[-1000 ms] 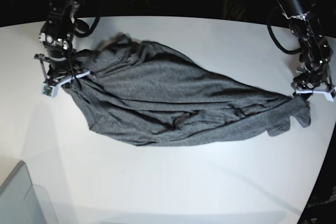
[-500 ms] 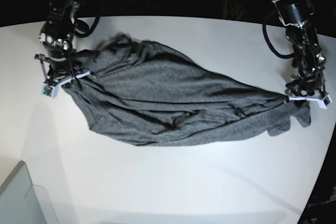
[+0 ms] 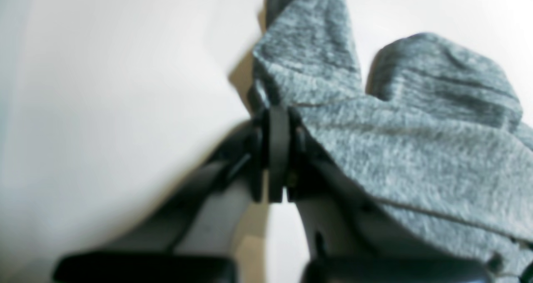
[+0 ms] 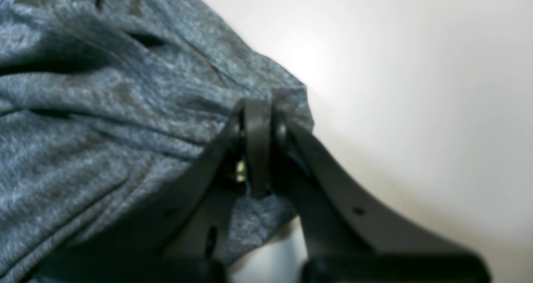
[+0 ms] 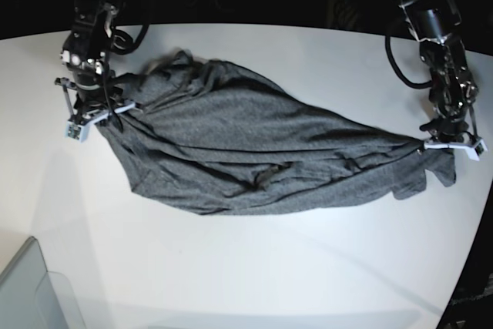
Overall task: Layout the t-shirt on the table in an organized manner, then fold the t-shirt properly
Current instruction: 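Pull the held end with the left gripper away from the right gripper, stretching the shirt, then lift the shirt with both grippers and swing it across the table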
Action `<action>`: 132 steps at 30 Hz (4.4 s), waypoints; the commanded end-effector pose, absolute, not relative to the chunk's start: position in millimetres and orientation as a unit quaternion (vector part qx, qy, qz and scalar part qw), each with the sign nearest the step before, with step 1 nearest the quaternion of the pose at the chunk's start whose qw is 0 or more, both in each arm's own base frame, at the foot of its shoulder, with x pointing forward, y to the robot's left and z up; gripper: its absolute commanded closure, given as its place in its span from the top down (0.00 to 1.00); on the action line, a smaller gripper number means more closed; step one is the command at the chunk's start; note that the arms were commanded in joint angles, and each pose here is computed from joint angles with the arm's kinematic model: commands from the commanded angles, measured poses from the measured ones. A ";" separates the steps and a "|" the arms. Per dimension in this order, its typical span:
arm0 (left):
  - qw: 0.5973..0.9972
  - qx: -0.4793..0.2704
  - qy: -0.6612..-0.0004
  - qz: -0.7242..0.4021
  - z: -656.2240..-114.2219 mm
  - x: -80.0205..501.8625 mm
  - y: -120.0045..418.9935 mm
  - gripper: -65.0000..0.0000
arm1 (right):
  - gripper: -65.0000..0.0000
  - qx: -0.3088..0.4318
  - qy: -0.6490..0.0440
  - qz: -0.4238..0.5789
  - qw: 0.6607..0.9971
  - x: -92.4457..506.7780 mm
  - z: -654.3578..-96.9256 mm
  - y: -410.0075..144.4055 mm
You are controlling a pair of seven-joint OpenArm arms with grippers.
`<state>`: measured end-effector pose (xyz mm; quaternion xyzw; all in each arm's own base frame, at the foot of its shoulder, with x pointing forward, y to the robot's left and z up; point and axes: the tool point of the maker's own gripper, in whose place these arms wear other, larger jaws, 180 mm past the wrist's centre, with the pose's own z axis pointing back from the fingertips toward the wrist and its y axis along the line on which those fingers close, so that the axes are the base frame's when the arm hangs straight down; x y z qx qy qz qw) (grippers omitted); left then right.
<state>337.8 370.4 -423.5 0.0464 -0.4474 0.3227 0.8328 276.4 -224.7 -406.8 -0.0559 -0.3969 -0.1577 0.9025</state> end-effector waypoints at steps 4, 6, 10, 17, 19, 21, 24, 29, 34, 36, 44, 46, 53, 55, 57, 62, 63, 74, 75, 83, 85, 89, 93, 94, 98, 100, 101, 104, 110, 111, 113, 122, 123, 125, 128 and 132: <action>0.797 0.063 -0.526 0.289 -358.7 355.0 379.8 0.00 | 0.00 -0.061 -0.443 -0.154 0.881 292.0 -377.0 -228.7; 0.781 0.067 -0.557 0.274 -330.0 360.2 379.0 0.00 | 0.00 -0.063 -0.465 -0.152 0.870 299.1 -359.7 -229.5; 0.743 0.071 -0.619 0.246 -270.8 372.5 372.6 0.00 | 0.00 -0.065 -0.511 -0.148 0.844 314.9 -320.0 -230.6; 0.701 0.042 -0.675 0.226 -207.1 427.6 356.1 0.00 | 0.00 -0.064 -0.526 -0.149 0.835 322.0 -307.8 -230.8; 0.703 0.027 -0.674 0.224 -199.7 455.1 351.4 0.00 | 0.00 -0.063 -0.516 -0.150 0.841 319.8 -316.3 -230.2; 0.716 0.012 -0.663 0.219 -202.8 482.9 340.5 0.00 | 0.00 -0.064 -0.509 -0.154 0.844 318.3 -322.0 -232.2; 0.731 -0.014 -0.647 0.216 -197.8 526.0 323.8 0.00 | 0.00 -0.065 -0.501 -0.154 0.849 315.6 -329.2 -232.8; 0.717 -0.018 -0.664 0.214 -175.6 574.5 312.8 0.01 | 0.00 -0.067 -0.492 -0.153 0.854 310.2 -335.1 -233.1; 0.721 0.012 -0.669 0.183 -177.6 595.0 305.5 0.02 | 0.00 -0.067 -0.491 -0.152 0.855 309.1 -336.6 -232.0; 0.725 0.018 -0.667 0.170 -182.2 595.9 301.3 0.08 | 0.00 -0.066 -0.490 -0.151 0.856 308.7 -337.1 -231.4; 0.766 0.014 -0.626 0.145 -230.4 572.9 289.3 0.58 | 0.00 -0.061 -0.478 -0.153 0.863 307.3 -341.1 -229.2; 0.773 0.026 -0.621 0.124 -238.5 551.0 296.7 0.55 | 0.00 -0.061 -0.478 -0.153 0.863 306.9 -341.3 -229.3; 0.779 0.054 -0.619 0.080 -277.2 442.4 304.7 0.43 | 0.00 -0.060 -0.480 -0.153 0.862 308.7 -339.9 -228.6; 0.793 0.062 -0.596 0.106 -305.1 412.0 319.7 0.43 | 0.00 -0.059 -0.481 -0.153 0.861 309.7 -340.1 -228.6; 0.800 0.056 -0.582 0.137 -325.5 395.8 320.8 0.43 | 0.00 -0.059 -0.477 -0.153 0.864 309.1 -343.7 -228.9; 0.813 0.058 -0.540 0.209 -371.6 358.8 335.0 0.44 | 0.00 -0.058 -0.472 -0.153 0.867 308.7 -348.3 -228.1; 0.815 0.056 -0.534 0.217 -377.9 357.4 335.5 0.46 | 0.00 -0.059 -0.472 -0.153 0.866 308.8 -348.1 -228.6; 0.834 0.040 -0.494 0.243 -414.4 355.6 326.7 0.50 | 0.00 -0.058 -0.470 -0.153 0.867 308.5 -348.9 -228.5; 0.834 0.039 -0.494 0.243 -415.2 355.9 324.1 0.50 | 0.00 -0.058 -0.470 -0.153 0.867 308.5 -348.9 -228.5; 0.833 0.033 -0.494 0.246 -416.1 357.2 320.3 0.50 | 0.00 -0.058 -0.471 -0.153 0.867 308.6 -348.7 -228.5; 0.834 0.027 -0.492 0.248 -419.1 357.6 313.0 0.49 | 0.00 -0.058 -0.470 -0.153 0.867 308.5 -348.9 -228.5; 0.835 0.026 -0.490 0.248 -420.9 357.3 310.5 0.21 | 0.00 -0.058 -0.470 -0.153 0.867 308.5 -348.9 -228.5; 0.840 0.025 -0.478 0.254 -430.8 352.7 311.0 0.01 | 0.00 -0.057 -0.462 -0.154 0.871 307.0 -356.0 -228.1; 0.840 0.025 -0.478 0.255 -430.7 352.6 311.5 0.03 | 0.00 -0.057 -0.460 -0.154 0.873 306.5 -358.2 -227.9; 0.822 0.029 -0.511 0.248 -402.2 359.7 318.1 0.00 | 0.00 -0.057 -0.460 -0.154 0.872 306.6 -358.0 -228.0; 0.804 0.041 -0.537 0.252 -378.8 353.9 329.2 0.00 | 0.00 -0.057 -0.462 -0.154 0.872 306.9 -356.9 -228.1; 0.788 0.047 -0.560 0.252 -358.6 351.7 335.2 0.00 | 0.00 -0.057 -0.463 -0.154 0.871 307.1 -355.7 -228.1; 0.746 0.065 -0.617 0.241 -297.9 345.0 345.3 0.00 | 0.00 -0.057 -0.462 -0.154 0.871 307.0 -356.3 -228.1; 0.703 0.042 -0.660 0.260 -220.3 325.8 352.6 0.00 | 0.00 -0.057 -0.463 -0.154 0.871 307.1 -355.7 -228.1; 0.695 0.034 -0.666 0.267 -208.4 320.8 355.1 0.00 | 0.00 -0.057 -0.463 -0.154 0.871 307.1 -355.7 -228.1; 0.685 0.018 -0.674 0.276 -191.9 314.7 357.1 0.00 | 0.00 -0.056 -0.468 -0.154 0.868 311.5 -351.9 -228.1; 0.636 -0.025 -0.719 0.280 -139.9 295.6 355.9 0.00 | 0.00 -0.057 -0.475 -0.156 0.864 317.2 -347.1 -230.2; 0.631 -0.027 -0.721 0.286 -138.6 292.3 359.8 0.00 | 0.00 -0.057 -0.479 -0.157 0.862 319.7 -344.1 -230.8; 0.622 -0.029 -0.725 0.296 -135.7 286.6 366.5 0.00 | 0.00 -0.057 -0.479 -0.158 0.861 320.5 -343.7 -231.3; 0.622 -0.022 -0.723 0.299 -136.6 280.0 372.5 0.00 | 0.00 -0.056 -0.491 -0.159 0.855 327.9 -335.0 -231.9; 0.631 -0.028 -0.720 0.287 -137.9 287.4 366.3 0.00 | 0.00 -0.054 -0.509 -0.159 0.844 339.2 -320.0 -232.2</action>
